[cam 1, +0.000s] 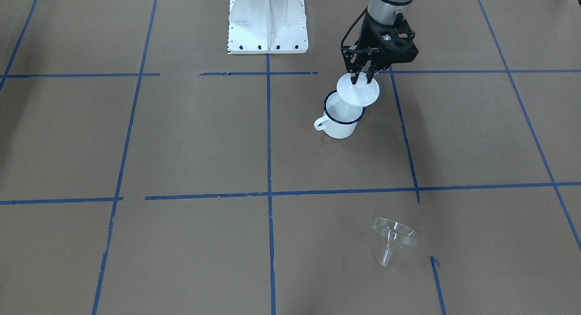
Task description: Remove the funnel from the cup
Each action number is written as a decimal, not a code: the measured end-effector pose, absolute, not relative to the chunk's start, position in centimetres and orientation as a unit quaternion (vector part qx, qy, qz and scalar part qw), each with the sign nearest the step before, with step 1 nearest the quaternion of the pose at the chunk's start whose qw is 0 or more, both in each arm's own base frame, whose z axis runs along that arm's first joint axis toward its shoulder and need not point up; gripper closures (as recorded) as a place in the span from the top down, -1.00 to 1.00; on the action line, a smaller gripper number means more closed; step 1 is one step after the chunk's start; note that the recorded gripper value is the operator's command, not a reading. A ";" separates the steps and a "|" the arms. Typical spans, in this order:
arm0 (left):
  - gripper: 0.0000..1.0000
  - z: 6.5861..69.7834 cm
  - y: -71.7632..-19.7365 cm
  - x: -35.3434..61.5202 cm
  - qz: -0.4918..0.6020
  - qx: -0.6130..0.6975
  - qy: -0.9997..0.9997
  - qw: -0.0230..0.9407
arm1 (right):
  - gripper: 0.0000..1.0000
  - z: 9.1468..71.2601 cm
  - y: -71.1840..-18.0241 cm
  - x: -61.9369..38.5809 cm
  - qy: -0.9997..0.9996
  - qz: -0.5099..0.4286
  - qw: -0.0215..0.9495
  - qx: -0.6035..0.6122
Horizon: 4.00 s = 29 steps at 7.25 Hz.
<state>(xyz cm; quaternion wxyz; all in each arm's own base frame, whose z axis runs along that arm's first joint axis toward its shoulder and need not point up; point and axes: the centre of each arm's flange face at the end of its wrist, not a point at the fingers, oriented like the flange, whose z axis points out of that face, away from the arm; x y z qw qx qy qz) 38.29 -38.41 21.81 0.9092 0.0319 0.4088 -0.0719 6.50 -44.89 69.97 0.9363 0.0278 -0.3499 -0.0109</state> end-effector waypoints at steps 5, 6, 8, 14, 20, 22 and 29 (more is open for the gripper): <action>-1.00 23.5 -40.3 41.4 -0.071 0.029 0.407 0.910 | 1.00 70.0 -44.9 6.5 -0.350 -0.011 0.936 0.028; -1.00 23.5 -40.2 41.4 -0.071 0.028 0.407 0.910 | 1.00 70.0 -44.9 6.5 -0.350 -0.011 0.936 0.028; -1.00 23.6 -39.9 41.3 -0.068 0.020 0.411 0.909 | 1.00 70.0 -44.9 6.5 -0.350 -0.011 0.936 0.028; -1.00 23.7 -39.6 41.6 -0.065 0.014 0.411 0.909 | 1.00 70.0 -44.9 6.5 -0.350 -0.011 0.936 0.028; -0.77 23.8 -38.8 42.5 -0.054 0.010 0.411 0.910 | 1.00 70.0 -44.9 6.5 -0.350 -0.011 0.936 0.028; 0.97 23.8 -38.6 42.7 -0.051 0.011 0.413 0.909 | 1.00 70.0 -44.9 6.5 -0.350 -0.011 0.936 0.028; 1.00 26.4 -43.1 35.0 -0.017 0.062 0.406 0.912 | 1.00 70.0 -44.9 6.5 -0.350 -0.011 0.936 0.028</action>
